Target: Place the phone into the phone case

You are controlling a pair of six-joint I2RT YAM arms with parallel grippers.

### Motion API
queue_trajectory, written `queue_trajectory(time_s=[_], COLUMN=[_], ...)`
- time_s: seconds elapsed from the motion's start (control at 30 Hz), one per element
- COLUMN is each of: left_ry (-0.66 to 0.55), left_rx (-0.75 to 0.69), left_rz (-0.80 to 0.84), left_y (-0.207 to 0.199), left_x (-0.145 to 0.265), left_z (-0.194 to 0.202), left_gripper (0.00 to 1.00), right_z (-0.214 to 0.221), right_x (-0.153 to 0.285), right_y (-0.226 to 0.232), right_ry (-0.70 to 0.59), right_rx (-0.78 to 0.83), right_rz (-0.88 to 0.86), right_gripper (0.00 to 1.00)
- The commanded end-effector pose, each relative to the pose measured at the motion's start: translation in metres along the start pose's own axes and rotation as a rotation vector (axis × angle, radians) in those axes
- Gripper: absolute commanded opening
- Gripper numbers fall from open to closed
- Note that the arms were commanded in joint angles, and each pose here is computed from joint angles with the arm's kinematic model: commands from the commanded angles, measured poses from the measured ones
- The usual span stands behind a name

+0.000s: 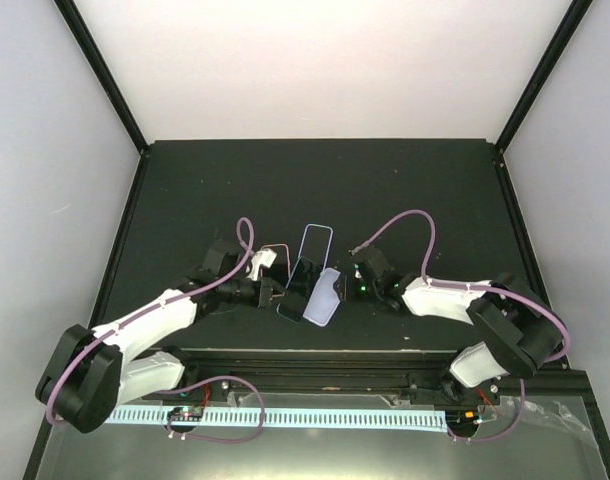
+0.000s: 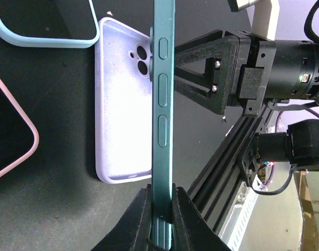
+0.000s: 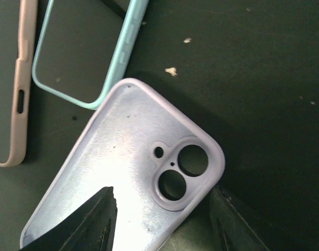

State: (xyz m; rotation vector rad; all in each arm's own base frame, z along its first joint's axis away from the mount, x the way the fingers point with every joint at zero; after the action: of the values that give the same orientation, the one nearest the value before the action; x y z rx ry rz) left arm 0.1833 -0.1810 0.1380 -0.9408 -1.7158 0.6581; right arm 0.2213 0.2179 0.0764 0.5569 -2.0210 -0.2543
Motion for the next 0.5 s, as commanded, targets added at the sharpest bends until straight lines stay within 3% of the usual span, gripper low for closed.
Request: queue_trajectory(time_s=[0.0, 0.2, 0.47], left_ry=[-0.039, -0.017, -0.010], left_rx=[-0.073, -0.032, -0.015], left_rz=[0.055, 0.056, 0.057], left_y=[-0.017, -0.014, -0.016], left_x=[0.000, -0.009, -0.017], left_z=[-0.015, -0.011, -0.007], left_gripper=[0.02, 0.02, 0.02], right_z=[-0.002, -0.004, -0.004], right_x=[-0.002, -0.002, -0.001], right_y=[-0.007, -0.010, -0.007], right_ry=[-0.008, 0.001, 0.028], right_rx=[-0.041, -0.003, 0.044], right_rz=[0.062, 0.104, 0.101], right_gripper=[0.49, 0.32, 0.23])
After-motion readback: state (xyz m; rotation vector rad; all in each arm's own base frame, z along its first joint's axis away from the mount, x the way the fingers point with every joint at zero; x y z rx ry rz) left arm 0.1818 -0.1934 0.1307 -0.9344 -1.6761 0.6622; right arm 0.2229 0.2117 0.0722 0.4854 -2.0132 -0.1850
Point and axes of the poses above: each gripper's point midway between its finger pads, its own x axis back along the fingers, its own y axis along the line the jaws close on, z = x × y, the point moved 6 cm from there along x, back along the fingers, and after that the axes turned 6 degrees about x, right-handed, at the moved point
